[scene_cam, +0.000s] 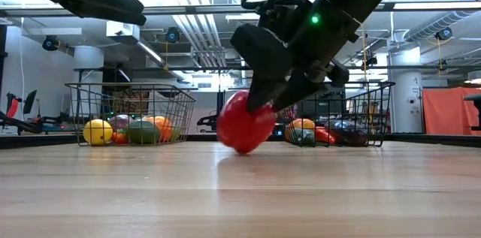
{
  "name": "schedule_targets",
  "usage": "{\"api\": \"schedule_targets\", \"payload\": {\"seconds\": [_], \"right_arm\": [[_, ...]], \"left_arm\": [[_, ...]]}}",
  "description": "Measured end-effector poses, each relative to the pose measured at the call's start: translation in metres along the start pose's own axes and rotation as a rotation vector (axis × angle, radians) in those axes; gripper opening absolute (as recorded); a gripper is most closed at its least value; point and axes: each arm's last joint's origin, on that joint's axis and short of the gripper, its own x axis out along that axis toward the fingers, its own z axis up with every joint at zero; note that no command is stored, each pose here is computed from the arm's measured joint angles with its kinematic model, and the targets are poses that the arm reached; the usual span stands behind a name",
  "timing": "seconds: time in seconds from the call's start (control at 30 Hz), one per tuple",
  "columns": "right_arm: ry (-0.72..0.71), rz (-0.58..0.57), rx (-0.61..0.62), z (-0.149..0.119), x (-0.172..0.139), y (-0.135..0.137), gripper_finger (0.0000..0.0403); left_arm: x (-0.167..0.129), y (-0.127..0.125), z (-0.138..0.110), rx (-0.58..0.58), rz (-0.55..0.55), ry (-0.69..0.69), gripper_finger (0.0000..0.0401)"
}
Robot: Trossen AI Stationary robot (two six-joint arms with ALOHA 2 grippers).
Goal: Sort produce into baskets
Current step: Put the red bell pepper into the right black wire basket
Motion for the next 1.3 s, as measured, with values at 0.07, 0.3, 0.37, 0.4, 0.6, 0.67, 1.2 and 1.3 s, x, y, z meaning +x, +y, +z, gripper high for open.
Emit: {"api": "schedule_targets", "payload": {"seconds": [0.07, 0.3, 0.37, 0.4, 0.6, 0.67, 1.2, 1.3], "right_arm": [[0.0, 0.01, -0.018, 0.0, -0.003, 0.003, 0.0257], [-0.028, 0.046, -0.075, 0.011, -0.016, 0.012, 0.0252], [-0.036, 0.056, -0.084, 0.016, -0.023, 0.013, 0.0254], [-0.037, 0.057, -0.092, 0.018, -0.026, 0.014, 0.0255], [-0.011, 0.038, -0.096, 0.026, -0.046, 0.003, 0.0255], [0.009, 0.023, -0.07, 0.03, -0.056, -0.005, 0.0256], [0.126, -0.047, 0.115, 0.036, -0.076, -0.033, 0.0346], [0.131, -0.038, -0.148, 0.03, -0.069, -0.029, 0.0352]], "left_arm": [[0.0, 0.0, 0.0, -0.003, -0.003, -0.001, 0.0267], [0.002, -0.003, -0.002, -0.003, -0.029, 0.017, 0.0267], [0.004, -0.005, -0.004, 0.007, -0.024, 0.024, 0.0267], [0.006, -0.006, -0.005, 0.007, -0.021, 0.025, 0.0267], [0.021, -0.012, -0.01, 0.001, 0.007, 0.031, 0.0267], [0.027, -0.014, -0.01, 0.001, -0.001, 0.033, 0.0267], [0.058, -0.01, -0.005, 0.032, -0.016, 0.032, 0.0239], [0.062, -0.009, -0.007, 0.05, -0.034, 0.055, 0.0234]]}}
